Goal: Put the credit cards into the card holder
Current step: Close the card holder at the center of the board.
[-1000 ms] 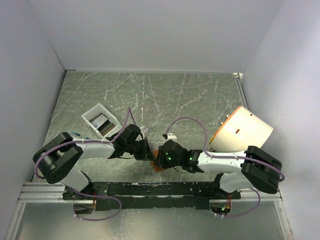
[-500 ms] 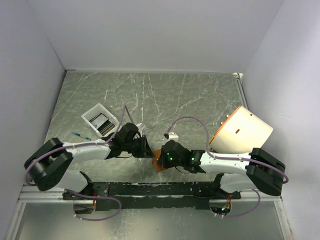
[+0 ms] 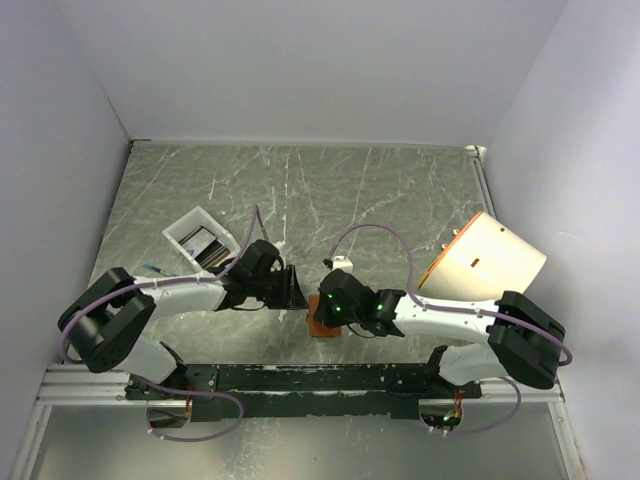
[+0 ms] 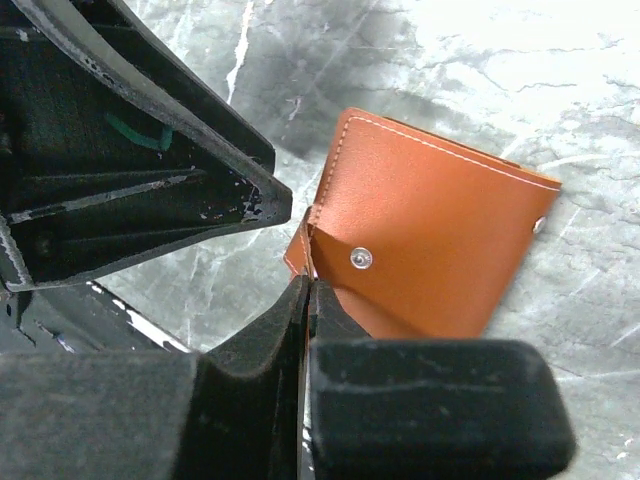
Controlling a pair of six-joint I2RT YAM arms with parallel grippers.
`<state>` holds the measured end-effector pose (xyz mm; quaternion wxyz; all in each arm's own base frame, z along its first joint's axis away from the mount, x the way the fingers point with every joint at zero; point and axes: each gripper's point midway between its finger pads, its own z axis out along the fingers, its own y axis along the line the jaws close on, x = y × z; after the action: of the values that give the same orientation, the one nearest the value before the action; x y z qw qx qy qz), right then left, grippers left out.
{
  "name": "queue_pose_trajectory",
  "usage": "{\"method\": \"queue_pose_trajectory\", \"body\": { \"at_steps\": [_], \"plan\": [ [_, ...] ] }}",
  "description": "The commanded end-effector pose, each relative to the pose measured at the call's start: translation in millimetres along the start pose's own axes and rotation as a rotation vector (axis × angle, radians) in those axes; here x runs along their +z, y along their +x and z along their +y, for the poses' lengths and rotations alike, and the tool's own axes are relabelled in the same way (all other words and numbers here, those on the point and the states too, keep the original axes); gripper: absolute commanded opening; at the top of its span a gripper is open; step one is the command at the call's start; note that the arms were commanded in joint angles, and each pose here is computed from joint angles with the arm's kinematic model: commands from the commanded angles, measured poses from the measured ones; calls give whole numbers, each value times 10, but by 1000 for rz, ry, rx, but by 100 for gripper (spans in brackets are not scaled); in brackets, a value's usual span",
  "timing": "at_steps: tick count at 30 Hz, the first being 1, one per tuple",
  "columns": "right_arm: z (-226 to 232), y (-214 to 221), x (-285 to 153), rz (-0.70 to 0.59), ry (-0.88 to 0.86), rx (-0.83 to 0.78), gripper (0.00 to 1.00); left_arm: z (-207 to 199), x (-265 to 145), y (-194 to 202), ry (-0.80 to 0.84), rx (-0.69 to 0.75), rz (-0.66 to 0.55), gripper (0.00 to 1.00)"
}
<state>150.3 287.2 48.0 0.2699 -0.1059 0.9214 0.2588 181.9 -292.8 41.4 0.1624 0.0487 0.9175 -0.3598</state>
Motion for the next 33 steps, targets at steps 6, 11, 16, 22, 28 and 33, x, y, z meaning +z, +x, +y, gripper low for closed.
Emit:
{"method": "queue_pose_trajectory", "body": {
  "at_steps": [6, 11, 16, 22, 28, 33],
  "plan": [
    [-137, -46, 26, 27, 18, 33, 0, -138, -114, -67, 70, 14, -44, 38],
    [-162, -119, 28, 29, -16, 57, 0, -308, -176, 66, 177, 7, -29, 34],
    [-220, -172, 27, 36, -33, 102, 0, -278, -82, 205, 149, -22, 26, 46],
    [-278, -148, 38, 43, -17, 137, 0, -303, 31, 317, 166, -28, 74, 51],
    [-272, -167, 33, 38, -15, 156, 0, -204, 185, 373, 117, -37, 108, 49],
    [-287, -195, 3, 27, 1, 172, 0, -144, 237, 356, 76, -52, 104, 44]
  ]
}}
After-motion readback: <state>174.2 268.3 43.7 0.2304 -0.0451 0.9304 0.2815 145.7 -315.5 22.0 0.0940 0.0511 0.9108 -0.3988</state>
